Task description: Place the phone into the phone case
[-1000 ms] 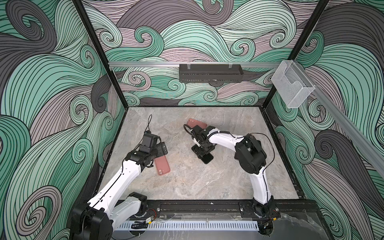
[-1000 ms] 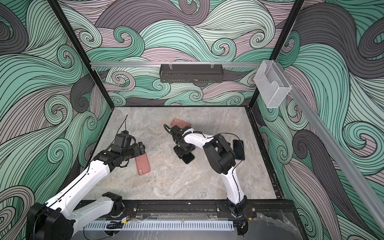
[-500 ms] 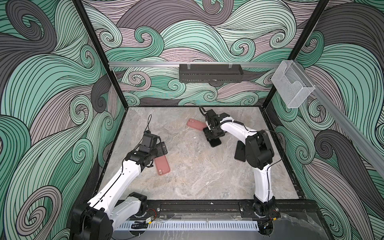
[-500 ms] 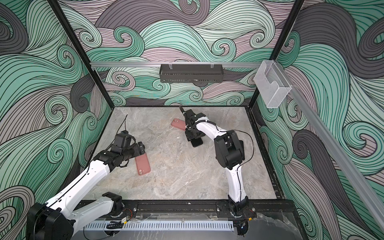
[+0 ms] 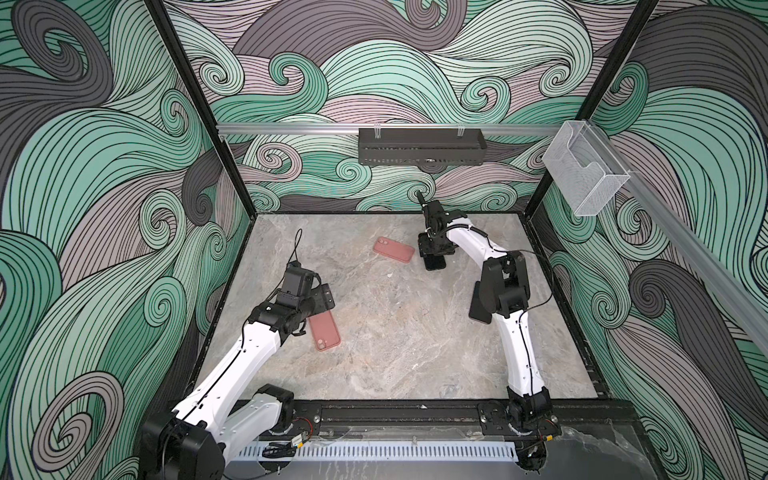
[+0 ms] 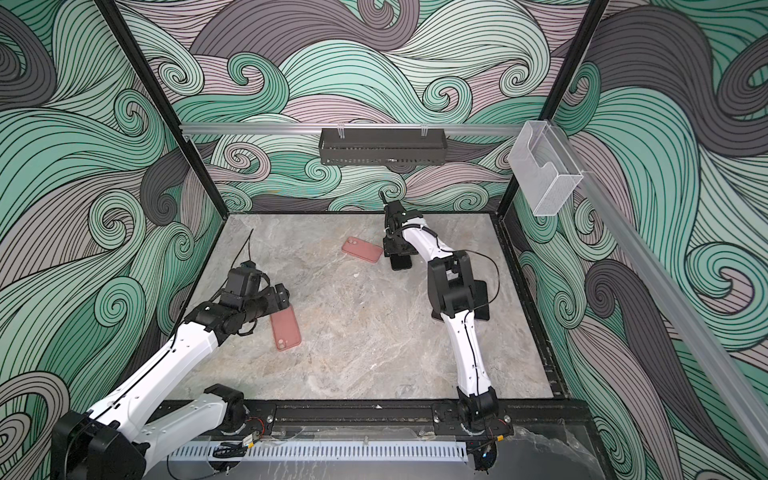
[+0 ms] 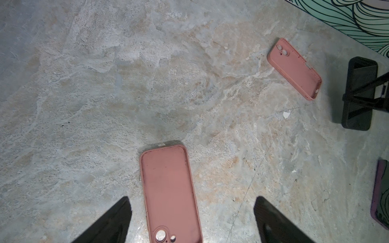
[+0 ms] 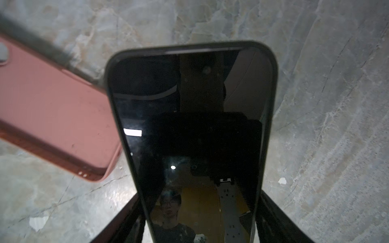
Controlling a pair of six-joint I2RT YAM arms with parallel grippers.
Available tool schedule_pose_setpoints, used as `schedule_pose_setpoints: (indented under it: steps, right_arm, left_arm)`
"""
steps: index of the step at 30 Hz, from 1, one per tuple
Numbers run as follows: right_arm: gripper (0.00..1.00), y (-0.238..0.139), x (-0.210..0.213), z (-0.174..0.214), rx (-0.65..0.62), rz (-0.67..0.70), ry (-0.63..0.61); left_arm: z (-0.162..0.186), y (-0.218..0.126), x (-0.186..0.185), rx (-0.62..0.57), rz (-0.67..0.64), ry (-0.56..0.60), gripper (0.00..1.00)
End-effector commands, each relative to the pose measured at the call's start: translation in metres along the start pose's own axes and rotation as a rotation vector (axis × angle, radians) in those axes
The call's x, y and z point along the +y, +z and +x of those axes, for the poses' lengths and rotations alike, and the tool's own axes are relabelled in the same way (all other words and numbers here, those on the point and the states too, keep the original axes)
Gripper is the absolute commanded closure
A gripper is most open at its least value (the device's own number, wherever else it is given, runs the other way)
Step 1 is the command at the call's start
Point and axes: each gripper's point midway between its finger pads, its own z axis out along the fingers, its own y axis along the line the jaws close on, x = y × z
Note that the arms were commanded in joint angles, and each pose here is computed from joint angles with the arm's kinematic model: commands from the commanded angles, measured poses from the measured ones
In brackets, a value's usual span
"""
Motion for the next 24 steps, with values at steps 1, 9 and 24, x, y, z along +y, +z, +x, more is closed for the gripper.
schedule_pose_setpoints:
  steps: [1, 9, 24]
  right_arm:
    - [0.78, -0.010, 0.002, -0.017, -0.038, -0.032, 0.057]
    - [0.78, 0.012, 0.004, -0.034, -0.049, -0.073, 0.100]
    - [0.75, 0.040, -0.012, -0.046, -0.063, -0.072, 0.155]
  left_arm:
    - [-0.012, -0.012, -0.005, -0.024, 0.021, -0.017, 0.07]
    - [-0.010, -0.012, -0.006, -0.017, 0.031, -0.022, 0.07]
    - [-0.006, -0.012, -0.005, -0.009, 0.032, -0.021, 0.07]
